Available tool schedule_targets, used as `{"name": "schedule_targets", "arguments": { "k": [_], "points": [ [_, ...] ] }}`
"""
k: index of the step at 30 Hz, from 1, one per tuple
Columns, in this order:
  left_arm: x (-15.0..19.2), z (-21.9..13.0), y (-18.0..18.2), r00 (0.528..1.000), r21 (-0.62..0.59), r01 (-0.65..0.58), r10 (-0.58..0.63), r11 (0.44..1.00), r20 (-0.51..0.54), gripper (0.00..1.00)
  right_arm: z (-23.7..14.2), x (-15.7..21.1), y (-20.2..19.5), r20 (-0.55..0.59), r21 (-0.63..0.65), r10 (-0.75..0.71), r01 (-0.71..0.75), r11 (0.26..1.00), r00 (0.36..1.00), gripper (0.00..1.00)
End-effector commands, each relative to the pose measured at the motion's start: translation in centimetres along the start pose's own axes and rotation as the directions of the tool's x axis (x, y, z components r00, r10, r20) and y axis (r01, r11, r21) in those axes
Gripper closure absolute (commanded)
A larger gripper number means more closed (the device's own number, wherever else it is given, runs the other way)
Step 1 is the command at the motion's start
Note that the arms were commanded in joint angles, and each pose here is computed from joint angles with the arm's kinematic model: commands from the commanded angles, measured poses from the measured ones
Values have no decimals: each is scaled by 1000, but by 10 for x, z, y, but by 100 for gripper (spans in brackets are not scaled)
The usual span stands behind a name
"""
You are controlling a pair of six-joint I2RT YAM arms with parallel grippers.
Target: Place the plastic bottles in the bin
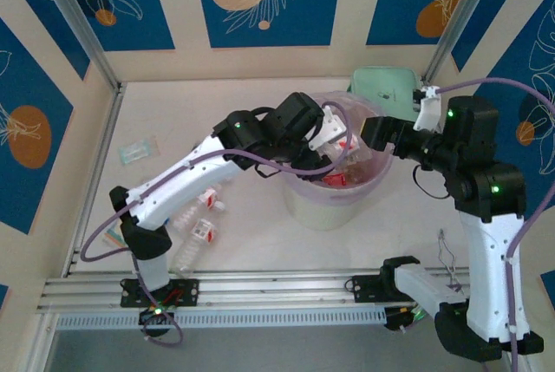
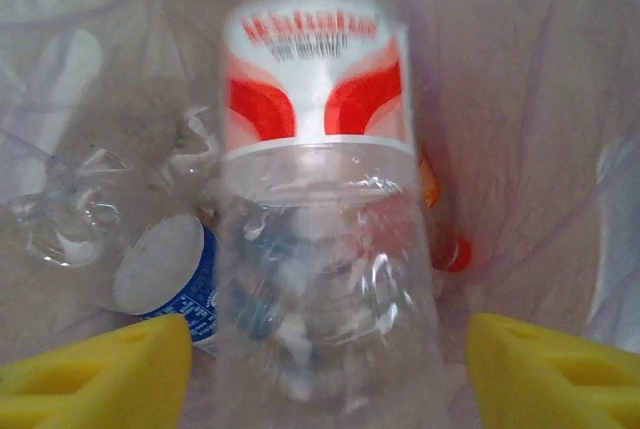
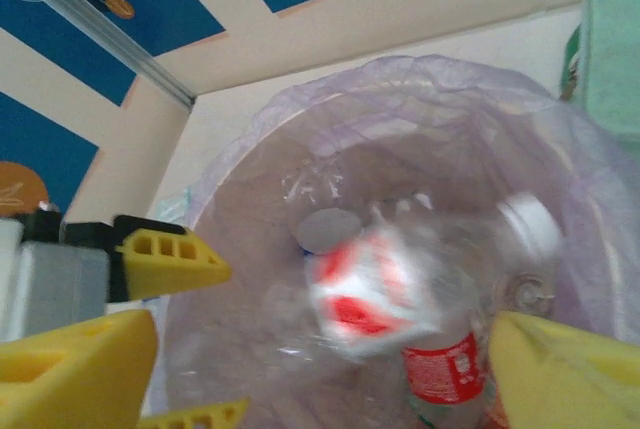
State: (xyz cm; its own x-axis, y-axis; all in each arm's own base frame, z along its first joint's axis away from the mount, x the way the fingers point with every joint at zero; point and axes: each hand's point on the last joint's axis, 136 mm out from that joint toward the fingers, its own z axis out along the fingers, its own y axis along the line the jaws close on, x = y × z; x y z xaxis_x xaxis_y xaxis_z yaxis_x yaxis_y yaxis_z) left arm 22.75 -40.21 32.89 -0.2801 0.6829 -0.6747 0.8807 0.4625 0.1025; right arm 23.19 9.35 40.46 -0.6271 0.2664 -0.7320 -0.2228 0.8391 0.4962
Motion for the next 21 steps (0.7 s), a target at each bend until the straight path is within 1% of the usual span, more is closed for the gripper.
{"name": "schedule_targets", "arguments": {
  "k": [1, 3, 5, 8, 10, 13, 15, 17, 19, 21],
  "points": [
    [-4, -2, -11, 1000, 38, -8, 7, 999, 5, 22, 17, 1, 7, -32, -70, 33, -36, 997, 999, 22],
    [-9, -4, -16, 999, 64, 1, -3, 998, 34, 20, 28, 1, 1, -49, -54, 43, -45, 997, 998, 28],
    [-13, -9, -17, 998, 79, 12, -17, 997, 63, 16, 39, 4, -5, -77, -28, 53, -55, 998, 996, 32],
    [-19, -25, -15, 992, 72, 28, -37, 997, 120, 13, 56, 12, -8, -126, -26, 58, -62, 998, 990, 39],
    [-20, -40, -9, 986, 45, 43, -50, 998, 157, 11, 68, 21, -7, -165, -28, 54, -59, 998, 985, 43],
    [-10, -61, 8, 981, -31, 80, -73, 996, 182, 10, 87, 40, -9, -232, -10, 38, -42, 999, 972, 48],
    [7, -72, 21, 979, -86, 117, -101, 989, 177, 9, 100, 54, -12, -276, -1, 37, -39, 999, 960, 51],
    [30, -79, 33, 979, -133, 160, -139, 978, 151, 9, 107, 62, -16, -303, 4, 38, -39, 999, 952, 52],
    [58, -85, 44, 972, -178, 220, -201, 959, 118, 8, 108, 61, -16, -296, -1, 28, -29, 1000, 955, 53],
    [97, -90, 52, 959, -232, 283, -275, 931, 65, 8, 101, 49, -14, -253, -15, 19, -23, 1000, 967, 53]
  ]
}}
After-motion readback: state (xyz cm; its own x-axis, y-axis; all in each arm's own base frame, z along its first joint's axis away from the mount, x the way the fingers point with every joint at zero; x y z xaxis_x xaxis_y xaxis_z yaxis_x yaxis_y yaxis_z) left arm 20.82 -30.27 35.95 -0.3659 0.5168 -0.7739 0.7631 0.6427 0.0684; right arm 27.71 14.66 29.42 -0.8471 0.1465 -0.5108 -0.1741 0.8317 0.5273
